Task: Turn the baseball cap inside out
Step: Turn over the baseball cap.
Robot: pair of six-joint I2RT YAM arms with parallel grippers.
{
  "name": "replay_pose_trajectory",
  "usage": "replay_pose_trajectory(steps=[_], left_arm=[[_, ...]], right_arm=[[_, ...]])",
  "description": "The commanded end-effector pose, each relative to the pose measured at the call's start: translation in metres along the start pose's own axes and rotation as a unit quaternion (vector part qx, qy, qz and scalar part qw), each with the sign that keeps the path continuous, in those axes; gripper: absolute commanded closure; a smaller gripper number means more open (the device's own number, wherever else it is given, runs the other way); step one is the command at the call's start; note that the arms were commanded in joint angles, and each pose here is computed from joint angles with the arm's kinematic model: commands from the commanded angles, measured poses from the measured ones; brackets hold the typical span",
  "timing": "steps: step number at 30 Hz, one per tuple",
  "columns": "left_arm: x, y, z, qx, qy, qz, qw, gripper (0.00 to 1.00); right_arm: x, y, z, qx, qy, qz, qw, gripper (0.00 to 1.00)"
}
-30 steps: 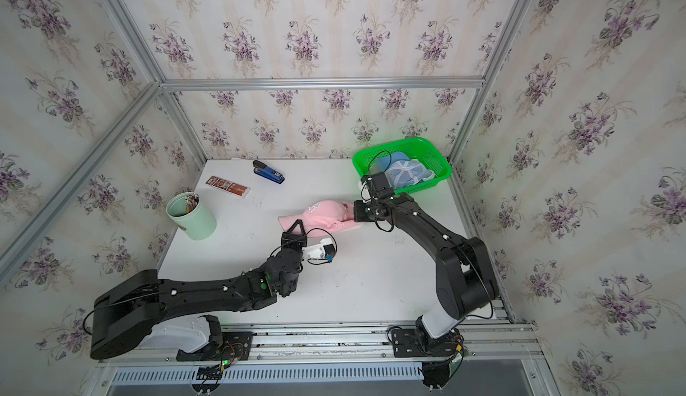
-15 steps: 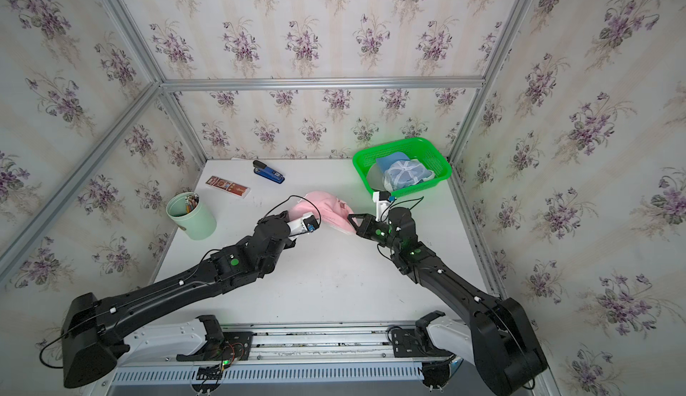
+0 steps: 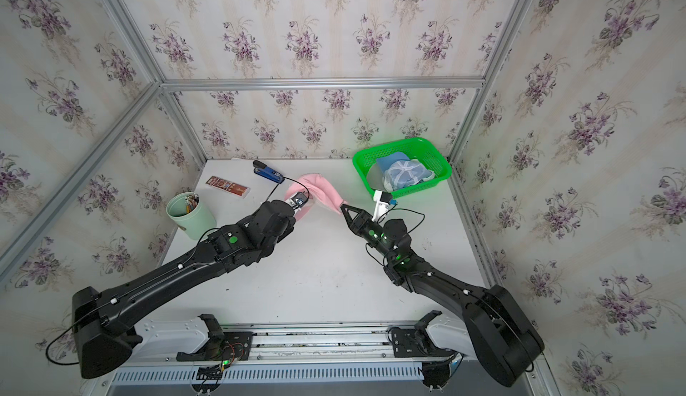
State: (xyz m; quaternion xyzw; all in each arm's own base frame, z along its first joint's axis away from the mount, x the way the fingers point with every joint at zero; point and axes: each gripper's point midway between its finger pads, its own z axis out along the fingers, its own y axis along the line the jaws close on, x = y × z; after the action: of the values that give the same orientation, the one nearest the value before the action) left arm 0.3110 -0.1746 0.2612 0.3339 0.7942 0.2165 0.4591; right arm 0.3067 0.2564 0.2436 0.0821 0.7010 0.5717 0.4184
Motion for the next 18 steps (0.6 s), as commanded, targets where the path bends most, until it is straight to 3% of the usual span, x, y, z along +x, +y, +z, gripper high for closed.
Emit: replay_pose_trajectory(steps=[1, 5, 12, 15, 18], left_arm=[[-0.001, 0.005, -0.006, 0.002, -0.007, -0.019, 1.0, 1.0], [0.011, 0.002, -0.005, 0.011, 0.012, 0.015, 1.0, 1.0], [0.026, -0.009, -0.003, 0.054, 0.082, 0.006, 0.995, 1.0], [0.024, -0.013, -0.004, 0.073, 0.11, -0.017, 0.991, 1.0], [0.018, -0.017, -0.005, 0.089, 0.126, -0.036, 0.987, 1.0]], right_arm=[[0.018, -0.002, 0.012, 0.014, 0.067, -0.025, 0.997, 0.66], [0.017, -0.016, 0.0, 0.086, 0.083, -0.087, 0.989, 0.6], [-0.005, -0.022, -0.037, 0.186, 0.079, -0.216, 0.955, 0.5], [0.0, -0.012, -0.041, 0.172, 0.094, -0.246, 0.949, 0.53], [0.026, 0.0, -0.039, 0.13, 0.122, -0.267, 0.947, 0.64]])
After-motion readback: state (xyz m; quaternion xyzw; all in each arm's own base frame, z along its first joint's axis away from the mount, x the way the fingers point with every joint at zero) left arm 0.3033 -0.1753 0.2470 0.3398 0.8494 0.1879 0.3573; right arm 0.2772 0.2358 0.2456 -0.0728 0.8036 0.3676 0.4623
